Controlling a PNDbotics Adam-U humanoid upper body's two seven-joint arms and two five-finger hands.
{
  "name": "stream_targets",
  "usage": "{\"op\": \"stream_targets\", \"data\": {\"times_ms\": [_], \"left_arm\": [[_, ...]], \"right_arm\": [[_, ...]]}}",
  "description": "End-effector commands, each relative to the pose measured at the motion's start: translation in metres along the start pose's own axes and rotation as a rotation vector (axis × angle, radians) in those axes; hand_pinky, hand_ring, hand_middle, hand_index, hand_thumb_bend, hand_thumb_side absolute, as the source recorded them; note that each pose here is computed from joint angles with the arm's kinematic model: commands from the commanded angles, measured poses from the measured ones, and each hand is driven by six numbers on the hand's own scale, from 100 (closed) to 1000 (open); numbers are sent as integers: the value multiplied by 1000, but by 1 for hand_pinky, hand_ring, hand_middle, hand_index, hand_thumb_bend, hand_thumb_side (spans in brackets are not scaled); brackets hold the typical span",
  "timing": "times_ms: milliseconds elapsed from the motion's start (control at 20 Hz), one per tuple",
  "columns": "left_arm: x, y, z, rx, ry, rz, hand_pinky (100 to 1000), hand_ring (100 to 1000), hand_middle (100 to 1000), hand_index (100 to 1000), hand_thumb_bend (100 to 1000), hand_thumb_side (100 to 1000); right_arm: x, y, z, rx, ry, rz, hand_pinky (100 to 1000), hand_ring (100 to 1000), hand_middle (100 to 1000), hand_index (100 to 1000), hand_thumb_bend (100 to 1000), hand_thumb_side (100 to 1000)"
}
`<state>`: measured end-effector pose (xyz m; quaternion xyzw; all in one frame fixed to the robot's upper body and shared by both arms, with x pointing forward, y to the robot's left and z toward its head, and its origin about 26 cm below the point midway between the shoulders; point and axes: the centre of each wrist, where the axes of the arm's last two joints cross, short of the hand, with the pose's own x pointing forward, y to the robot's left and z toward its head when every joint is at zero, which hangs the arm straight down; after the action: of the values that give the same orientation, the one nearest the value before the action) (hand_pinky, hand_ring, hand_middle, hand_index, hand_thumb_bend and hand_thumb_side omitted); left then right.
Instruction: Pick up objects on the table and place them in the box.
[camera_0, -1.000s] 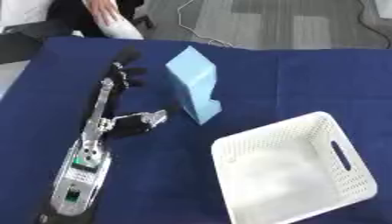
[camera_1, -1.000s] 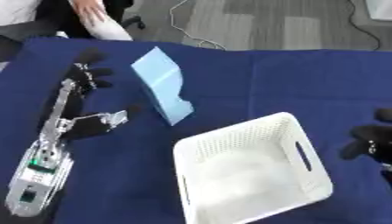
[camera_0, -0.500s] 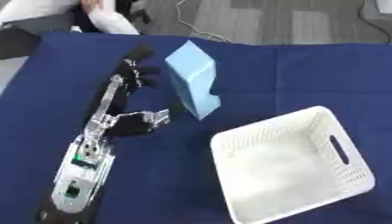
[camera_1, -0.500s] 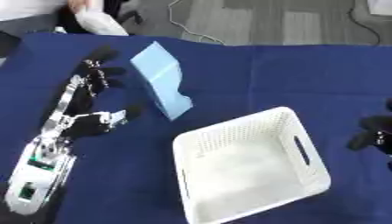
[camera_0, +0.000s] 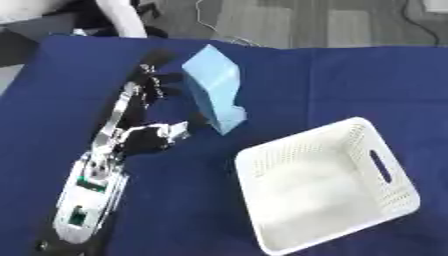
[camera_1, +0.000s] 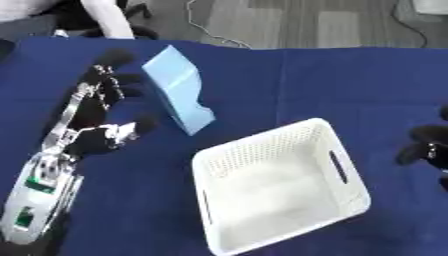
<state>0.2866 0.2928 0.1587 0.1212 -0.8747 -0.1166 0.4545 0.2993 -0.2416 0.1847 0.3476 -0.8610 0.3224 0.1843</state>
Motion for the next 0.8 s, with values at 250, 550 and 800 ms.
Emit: {"op": "stream_targets", "data": {"times_ms": [250, 550, 800], "left_arm": [[3, 4, -8, 7, -58, -90, 702, 795, 878, 989, 728, 359], [0, 0, -12, 16, -81, -134, 756, 831, 893, 998, 741, 353], [-4, -7, -14, -2, -89, -149, 762, 834, 899, 1000, 736, 383]], "right_arm": [[6, -4, -3, 145, -94, 113, 721, 847, 903, 930, 100, 789], [7, -4, -3, 147, -94, 115, 721, 846, 902, 928, 100, 789], [7, -5, -4, 148, -96, 116, 720, 845, 901, 926, 100, 789]]}}
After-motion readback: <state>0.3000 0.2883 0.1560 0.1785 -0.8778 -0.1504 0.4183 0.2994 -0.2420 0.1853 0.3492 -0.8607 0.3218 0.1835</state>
